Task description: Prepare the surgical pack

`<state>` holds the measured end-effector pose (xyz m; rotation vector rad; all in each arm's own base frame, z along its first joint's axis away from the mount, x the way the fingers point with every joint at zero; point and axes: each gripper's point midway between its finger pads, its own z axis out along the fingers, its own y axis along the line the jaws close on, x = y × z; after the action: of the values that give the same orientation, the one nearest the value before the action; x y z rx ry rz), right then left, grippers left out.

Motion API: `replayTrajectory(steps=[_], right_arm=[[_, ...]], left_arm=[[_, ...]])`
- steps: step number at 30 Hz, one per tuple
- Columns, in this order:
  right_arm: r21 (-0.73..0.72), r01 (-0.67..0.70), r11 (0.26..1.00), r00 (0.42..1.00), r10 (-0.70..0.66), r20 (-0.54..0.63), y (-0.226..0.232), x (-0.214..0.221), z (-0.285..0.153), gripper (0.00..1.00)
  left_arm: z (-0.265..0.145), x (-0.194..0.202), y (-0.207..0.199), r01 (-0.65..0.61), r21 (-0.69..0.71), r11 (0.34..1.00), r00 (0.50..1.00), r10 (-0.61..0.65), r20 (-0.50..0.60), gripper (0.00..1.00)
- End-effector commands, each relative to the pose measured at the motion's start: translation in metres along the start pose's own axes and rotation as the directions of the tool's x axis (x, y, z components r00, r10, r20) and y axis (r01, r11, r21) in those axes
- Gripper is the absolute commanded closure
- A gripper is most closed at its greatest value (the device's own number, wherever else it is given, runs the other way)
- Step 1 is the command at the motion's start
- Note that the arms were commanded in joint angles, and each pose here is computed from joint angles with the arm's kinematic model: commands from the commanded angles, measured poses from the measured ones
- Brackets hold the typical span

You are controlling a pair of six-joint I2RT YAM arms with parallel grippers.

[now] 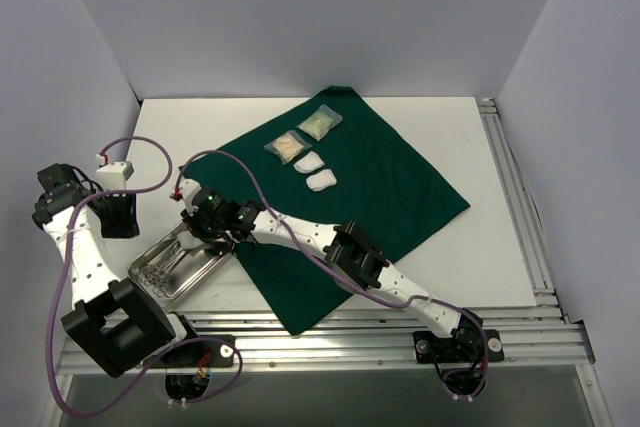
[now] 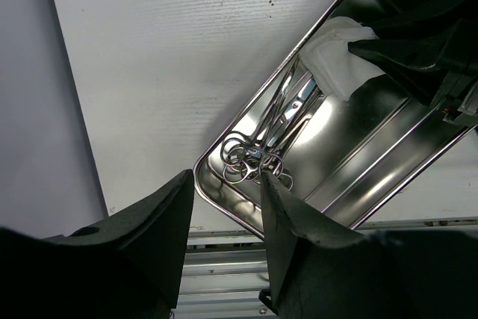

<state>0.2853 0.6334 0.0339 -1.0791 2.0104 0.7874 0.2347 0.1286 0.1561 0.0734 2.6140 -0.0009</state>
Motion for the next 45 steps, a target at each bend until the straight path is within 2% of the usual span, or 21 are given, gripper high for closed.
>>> replayTrajectory(steps=[1,27,31,38,45], right_arm=[[0.061,0.039,0.997,0.999,-0.041,0.025,-0.002,-0.024,-0.022,1.00],[0.140,0.058,0.988,0.996,-0.067,0.060,-0.014,-0.039,-0.033,1.00],[0.133,0.061,0.989,0.997,-0.068,0.047,-0.014,-0.031,-0.029,0.78],[0.109,0.066,0.992,0.995,-0.074,0.073,-0.007,-0.042,-0.035,0.64],[0.129,0.064,0.990,0.990,-0.079,0.118,-0.007,-0.064,-0.049,0.60]], left_arm=[[-0.006,-0.004,-0.006,-0.018,0.023,1.000,0.999,0.018,0.031,0.50],[-0.004,-0.003,-0.007,-0.025,0.028,0.999,0.999,0.024,0.032,0.50],[-0.005,-0.004,-0.007,-0.024,0.030,0.999,0.999,0.023,0.034,0.50],[-0.005,-0.002,-0.013,-0.033,0.057,0.998,0.999,0.031,0.036,0.50],[-0.008,-0.004,-0.022,-0.047,0.100,0.994,0.998,0.042,0.051,0.50]])
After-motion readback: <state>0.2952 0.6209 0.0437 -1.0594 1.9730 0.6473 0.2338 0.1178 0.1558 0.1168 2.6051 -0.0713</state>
